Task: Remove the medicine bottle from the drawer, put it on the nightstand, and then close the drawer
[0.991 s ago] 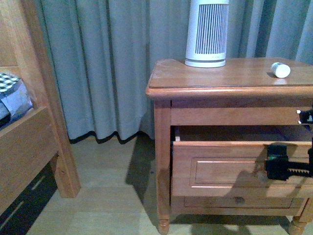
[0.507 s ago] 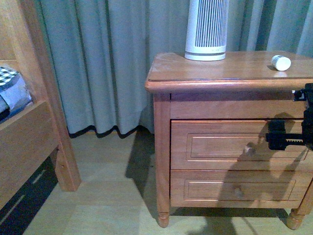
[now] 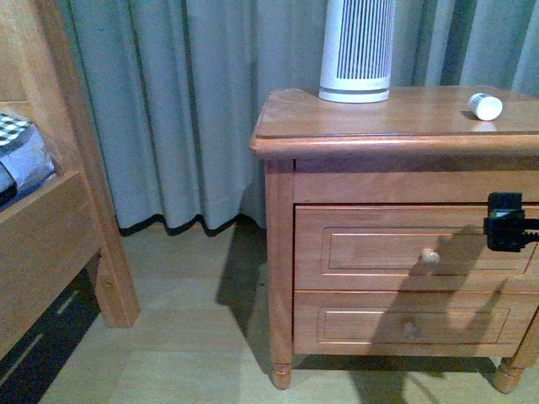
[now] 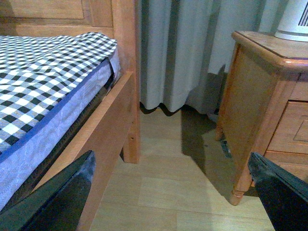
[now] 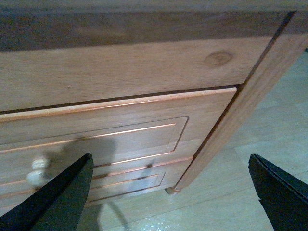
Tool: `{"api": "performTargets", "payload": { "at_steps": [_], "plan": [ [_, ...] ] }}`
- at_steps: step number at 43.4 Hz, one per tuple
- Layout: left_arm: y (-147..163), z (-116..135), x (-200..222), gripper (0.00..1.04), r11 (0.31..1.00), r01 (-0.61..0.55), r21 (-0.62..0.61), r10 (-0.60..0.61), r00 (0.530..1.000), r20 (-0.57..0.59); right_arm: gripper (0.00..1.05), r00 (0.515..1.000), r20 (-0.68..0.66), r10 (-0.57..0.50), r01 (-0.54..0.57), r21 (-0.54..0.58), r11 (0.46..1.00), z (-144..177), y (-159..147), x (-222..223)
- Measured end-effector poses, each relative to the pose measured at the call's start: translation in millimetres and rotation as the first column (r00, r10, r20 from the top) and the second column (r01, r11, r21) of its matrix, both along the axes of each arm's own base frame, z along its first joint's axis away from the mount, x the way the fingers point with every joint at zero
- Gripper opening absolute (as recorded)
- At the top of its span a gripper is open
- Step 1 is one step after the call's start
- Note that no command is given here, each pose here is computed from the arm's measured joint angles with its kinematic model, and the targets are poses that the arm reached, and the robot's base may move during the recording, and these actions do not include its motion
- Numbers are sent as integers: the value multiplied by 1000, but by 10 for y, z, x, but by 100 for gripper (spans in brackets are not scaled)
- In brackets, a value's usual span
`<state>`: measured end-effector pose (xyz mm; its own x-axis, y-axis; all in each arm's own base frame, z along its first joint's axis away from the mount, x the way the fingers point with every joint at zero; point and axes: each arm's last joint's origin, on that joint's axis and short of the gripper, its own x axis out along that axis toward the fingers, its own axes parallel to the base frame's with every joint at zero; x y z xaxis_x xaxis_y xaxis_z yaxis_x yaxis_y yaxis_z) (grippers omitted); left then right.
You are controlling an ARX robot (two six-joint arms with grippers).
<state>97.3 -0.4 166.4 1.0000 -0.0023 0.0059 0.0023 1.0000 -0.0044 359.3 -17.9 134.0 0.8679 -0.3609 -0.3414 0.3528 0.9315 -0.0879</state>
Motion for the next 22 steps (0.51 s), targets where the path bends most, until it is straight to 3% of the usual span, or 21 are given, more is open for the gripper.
{"api": "performTargets", "payload": {
  "at_steps": [12, 22],
  "plan": [
    [0, 0, 0, 98, 1000, 0, 0, 0, 1000, 0, 98, 985, 132, 110, -106, -36, 994, 633, 215, -945],
    [0, 0, 0, 98, 1000, 0, 0, 0, 1000, 0, 98, 955, 265, 130, -119, -57, 991, 824, 407, -1539]
  ]
}}
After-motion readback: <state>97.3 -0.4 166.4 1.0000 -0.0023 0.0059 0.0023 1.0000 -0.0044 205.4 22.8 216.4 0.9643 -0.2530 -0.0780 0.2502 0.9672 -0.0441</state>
